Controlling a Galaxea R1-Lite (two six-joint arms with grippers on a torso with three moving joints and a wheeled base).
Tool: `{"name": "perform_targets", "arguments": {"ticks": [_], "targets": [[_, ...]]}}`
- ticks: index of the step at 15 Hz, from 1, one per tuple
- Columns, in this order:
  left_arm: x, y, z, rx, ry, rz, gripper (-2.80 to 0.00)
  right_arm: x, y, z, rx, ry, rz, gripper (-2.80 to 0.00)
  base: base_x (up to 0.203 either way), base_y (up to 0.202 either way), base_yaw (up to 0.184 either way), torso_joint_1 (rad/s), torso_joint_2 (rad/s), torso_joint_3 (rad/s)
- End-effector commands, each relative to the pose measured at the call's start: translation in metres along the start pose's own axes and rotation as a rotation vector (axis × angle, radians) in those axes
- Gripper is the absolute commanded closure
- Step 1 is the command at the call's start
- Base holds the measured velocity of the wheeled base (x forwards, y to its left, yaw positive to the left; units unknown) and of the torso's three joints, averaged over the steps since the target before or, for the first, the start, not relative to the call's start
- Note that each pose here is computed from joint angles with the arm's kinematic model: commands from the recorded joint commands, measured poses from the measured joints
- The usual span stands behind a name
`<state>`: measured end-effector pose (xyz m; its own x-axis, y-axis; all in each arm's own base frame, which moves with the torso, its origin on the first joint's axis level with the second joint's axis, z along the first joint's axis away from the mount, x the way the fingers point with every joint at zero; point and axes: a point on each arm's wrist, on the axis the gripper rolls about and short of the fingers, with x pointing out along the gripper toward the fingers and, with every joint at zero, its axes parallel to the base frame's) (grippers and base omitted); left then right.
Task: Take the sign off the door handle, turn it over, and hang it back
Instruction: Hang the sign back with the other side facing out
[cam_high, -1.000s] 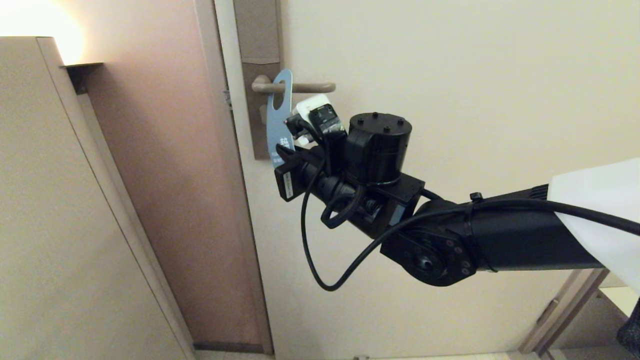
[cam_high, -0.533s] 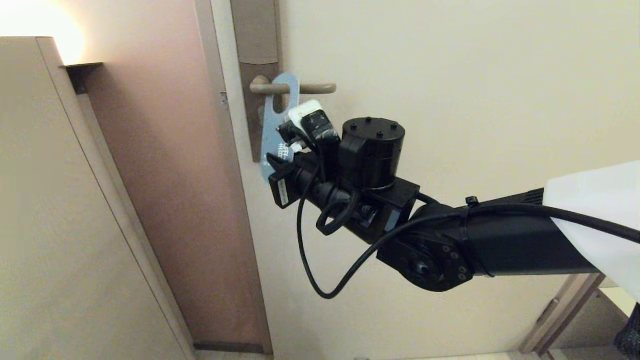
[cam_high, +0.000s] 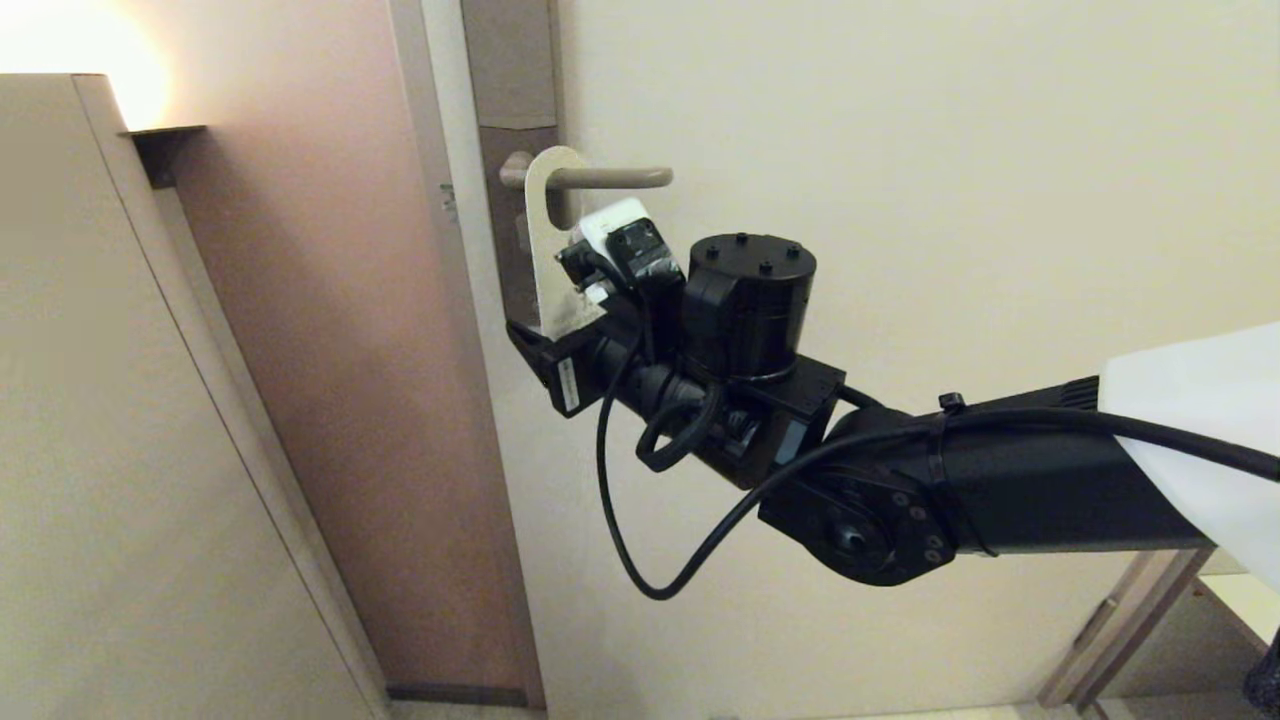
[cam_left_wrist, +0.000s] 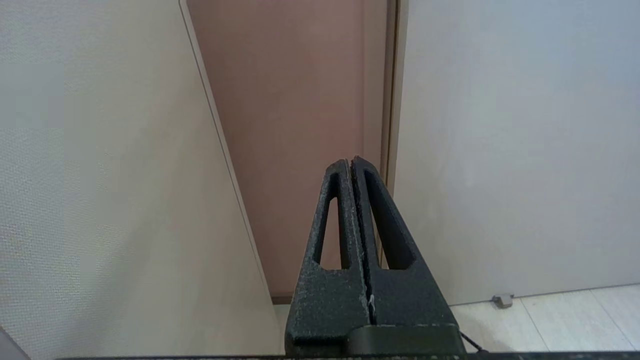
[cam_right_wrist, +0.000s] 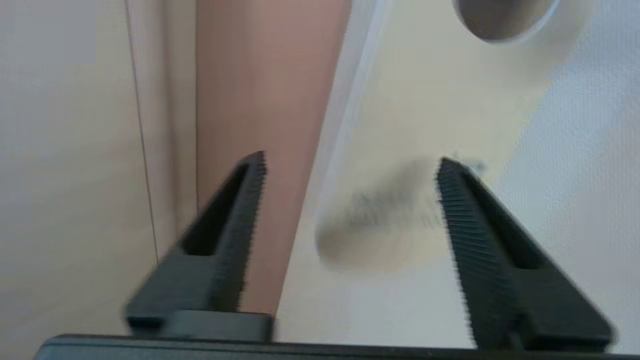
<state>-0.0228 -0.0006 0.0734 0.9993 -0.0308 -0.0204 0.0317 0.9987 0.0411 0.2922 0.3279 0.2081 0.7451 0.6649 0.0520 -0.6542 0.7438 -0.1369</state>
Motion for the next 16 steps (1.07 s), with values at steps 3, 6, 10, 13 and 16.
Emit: {"name": "perform_targets", "arguments": {"ticks": [3,6,10,13,16], "targets": [[0.0,0.0,0.0,0.0,0.0,0.0,0.0,-0.007,-0.003,0.014,0.005,-0.029,-0.001,-2.8,0.0,0.0,0.0,0.0,0.0,0.0],[0.0,0.0,0.0,0.0,0.0,0.0,0.0,-0.02,-0.006,0.021,0.004,-0.012,-0.002,-2.8,0.0,0.0,0.0,0.0,0.0,0.0],[0.0,0.0,0.0,0.0,-0.001,-0.001,0.0,-0.032,-0.015,0.026,0.005,0.004,-0.018,-2.8,0.0,0.0,0.0,0.0,0.0,0.0],[0.0,0.0,0.0,0.0,0.0,0.0,0.0,-0.034,-0.016,0.029,0.005,-0.002,-0.02,-2.8,0.0,0.0,0.0,0.0,0.0,0.0],[0.0,0.0,0.0,0.0,0.0,0.0,0.0,-0.035,-0.017,0.03,0.006,-0.005,-0.021,-2.8,0.0,0.0,0.0,0.0,0.0,0.0]]}}
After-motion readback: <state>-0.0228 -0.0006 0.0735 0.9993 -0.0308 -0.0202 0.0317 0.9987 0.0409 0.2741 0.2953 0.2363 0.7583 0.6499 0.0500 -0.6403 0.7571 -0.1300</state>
